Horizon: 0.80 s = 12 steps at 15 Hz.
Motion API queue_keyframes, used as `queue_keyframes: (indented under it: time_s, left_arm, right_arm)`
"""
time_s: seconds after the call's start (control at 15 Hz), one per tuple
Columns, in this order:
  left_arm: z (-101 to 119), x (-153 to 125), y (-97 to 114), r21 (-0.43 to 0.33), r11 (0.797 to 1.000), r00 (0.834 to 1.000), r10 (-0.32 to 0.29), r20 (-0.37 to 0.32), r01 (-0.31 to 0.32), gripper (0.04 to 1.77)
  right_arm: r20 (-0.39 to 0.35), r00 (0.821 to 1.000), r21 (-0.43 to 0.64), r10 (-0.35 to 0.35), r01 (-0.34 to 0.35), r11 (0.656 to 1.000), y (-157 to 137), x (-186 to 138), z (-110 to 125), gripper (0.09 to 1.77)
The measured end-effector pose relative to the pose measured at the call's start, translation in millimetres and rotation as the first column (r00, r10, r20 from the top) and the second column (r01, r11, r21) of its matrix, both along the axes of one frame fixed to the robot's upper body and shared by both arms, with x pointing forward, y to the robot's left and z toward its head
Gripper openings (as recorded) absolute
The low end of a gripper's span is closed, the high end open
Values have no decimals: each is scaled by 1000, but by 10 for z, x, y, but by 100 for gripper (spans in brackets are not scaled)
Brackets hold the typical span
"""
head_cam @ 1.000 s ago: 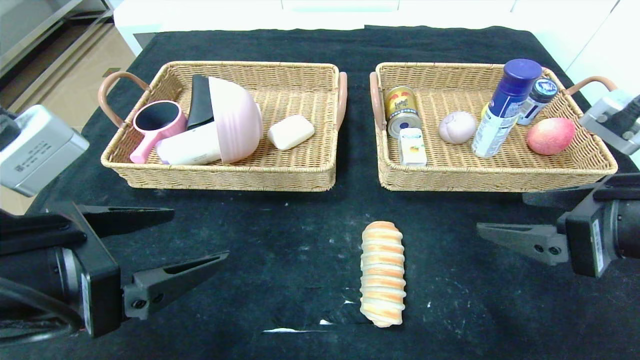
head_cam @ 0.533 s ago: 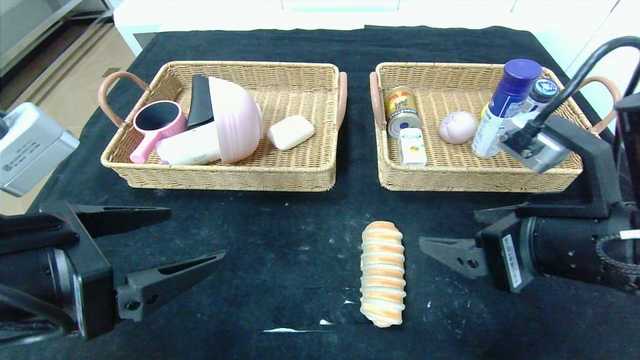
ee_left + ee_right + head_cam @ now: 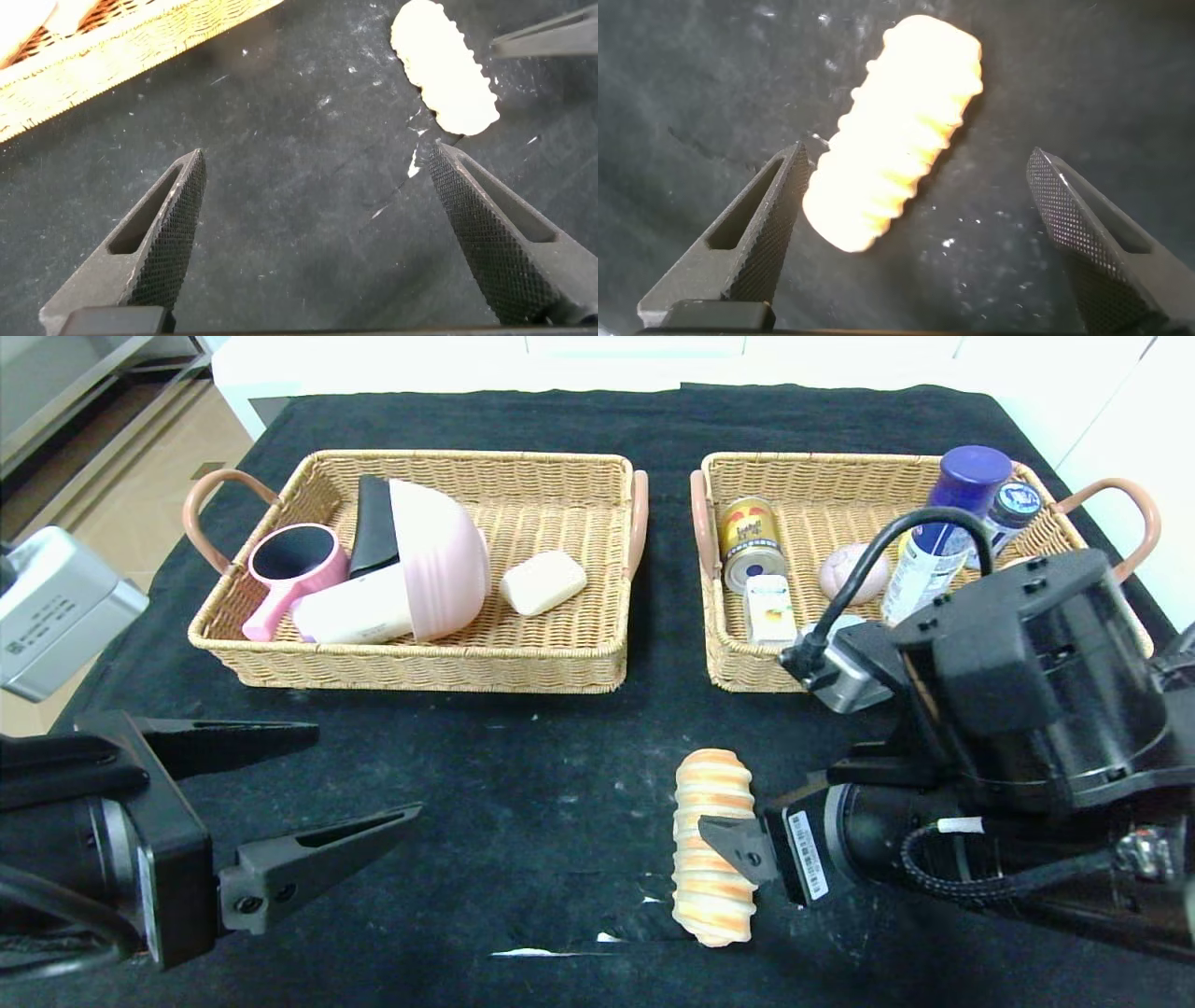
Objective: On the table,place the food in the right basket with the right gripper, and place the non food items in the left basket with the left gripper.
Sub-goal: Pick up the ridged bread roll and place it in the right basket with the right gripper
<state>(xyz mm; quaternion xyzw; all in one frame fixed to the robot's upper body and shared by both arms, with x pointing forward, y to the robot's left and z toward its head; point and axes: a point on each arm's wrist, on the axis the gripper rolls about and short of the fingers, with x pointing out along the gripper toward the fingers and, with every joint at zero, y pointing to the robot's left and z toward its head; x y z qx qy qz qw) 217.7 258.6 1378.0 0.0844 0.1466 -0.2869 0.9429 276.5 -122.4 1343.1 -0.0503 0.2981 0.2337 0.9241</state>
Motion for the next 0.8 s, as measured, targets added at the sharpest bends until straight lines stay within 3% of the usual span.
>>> queue_keyframes:
  time_s: [0.4,0.8]
  left_arm:
    - [-1,1,-1,0,1000,1000,-1,-1,1,172]
    - [-6,6,-4,0,1000,1000,-1,-4,1,172]
  right_arm:
    - [-26,994,-24,-106,105,994,258,92,-214,171]
    - [-34,992,-15,-124,123,992,435,159,-360,171]
